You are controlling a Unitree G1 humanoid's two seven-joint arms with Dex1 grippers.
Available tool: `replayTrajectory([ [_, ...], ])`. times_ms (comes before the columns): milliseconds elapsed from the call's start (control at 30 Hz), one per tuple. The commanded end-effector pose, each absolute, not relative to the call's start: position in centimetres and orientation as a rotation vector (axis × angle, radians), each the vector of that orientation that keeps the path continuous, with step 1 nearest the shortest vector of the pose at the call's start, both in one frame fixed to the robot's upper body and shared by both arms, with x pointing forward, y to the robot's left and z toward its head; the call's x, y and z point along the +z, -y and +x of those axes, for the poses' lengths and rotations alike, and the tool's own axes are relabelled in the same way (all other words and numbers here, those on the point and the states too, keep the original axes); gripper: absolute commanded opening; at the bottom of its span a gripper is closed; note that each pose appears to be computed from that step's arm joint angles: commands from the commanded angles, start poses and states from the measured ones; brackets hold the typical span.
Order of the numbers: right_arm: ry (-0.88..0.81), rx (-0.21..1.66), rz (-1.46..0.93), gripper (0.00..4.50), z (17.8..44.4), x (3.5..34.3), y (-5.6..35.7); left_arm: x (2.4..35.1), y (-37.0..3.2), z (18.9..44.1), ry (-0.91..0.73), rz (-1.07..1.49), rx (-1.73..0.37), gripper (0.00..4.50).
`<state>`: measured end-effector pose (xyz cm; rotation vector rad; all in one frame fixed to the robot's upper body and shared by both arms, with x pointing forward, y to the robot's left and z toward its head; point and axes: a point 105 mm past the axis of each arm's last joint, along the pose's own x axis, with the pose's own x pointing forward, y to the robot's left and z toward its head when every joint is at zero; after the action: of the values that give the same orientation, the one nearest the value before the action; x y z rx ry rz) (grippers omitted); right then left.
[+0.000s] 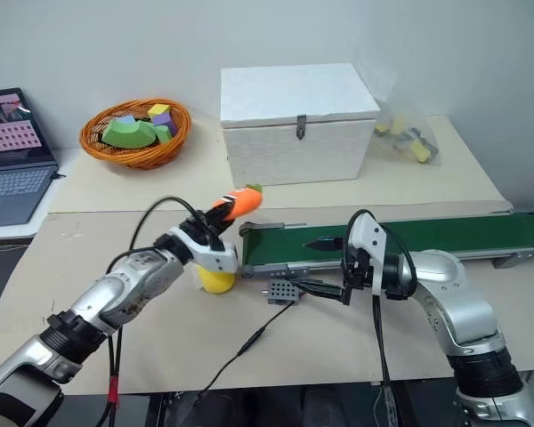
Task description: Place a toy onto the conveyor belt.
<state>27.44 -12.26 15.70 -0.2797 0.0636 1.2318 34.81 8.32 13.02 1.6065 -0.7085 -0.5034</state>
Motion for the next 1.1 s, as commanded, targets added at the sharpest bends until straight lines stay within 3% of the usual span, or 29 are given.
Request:
replayTrajectory([
  [33, -0.002, 1.217, -0.297, 4.5, 27.2, 17.1, 12.4, 12.6, -7.7, 34.8, 0.804, 1.637, -0.536, 1.1],
  [133, 0.007, 1.204, -0.29, 4.5, 27.1, 17.2, 12.5, 10.7, -7.9, 35.1, 0.772, 1.658, -0.604, 1.1],
  [433, 0.013, 1.196, -0.277, 4.5, 27.0, 17.4, 12.4, 10.6, -7.3, 35.4, 0.777, 1.573, -0.645, 1.1],
  [467, 0.015, 1.196, -0.277, 4.5, 27.0, 17.4, 12.4, 10.5, -7.4, 35.4, 0.76, 1.547, -0.66, 1.63],
  [500, 0.016, 1.196, -0.277, 4.5, 27.0, 17.4, 12.5, 10.5, -7.5, 35.4, 0.746, 1.531, -0.666, 1.77],
  [733, 0.018, 1.2, -0.279, 4.5, 27.1, 17.4, 12.4, 10.6, -8.0, 35.5, 0.733, 1.536, -0.667, 4.29],
  [900, 0.022, 1.206, -0.278, 4.5, 27.2, 17.5, 12.3, 10.5, -8.2, 35.6, 0.716, 1.537, -0.657, 4.41],
  [1100, 0.021, 1.209, -0.281, 4.5, 27.4, 17.4, 12.2, 10.3, -10.1, 35.6, 0.579, 1.48, -0.679, 4.41],
])
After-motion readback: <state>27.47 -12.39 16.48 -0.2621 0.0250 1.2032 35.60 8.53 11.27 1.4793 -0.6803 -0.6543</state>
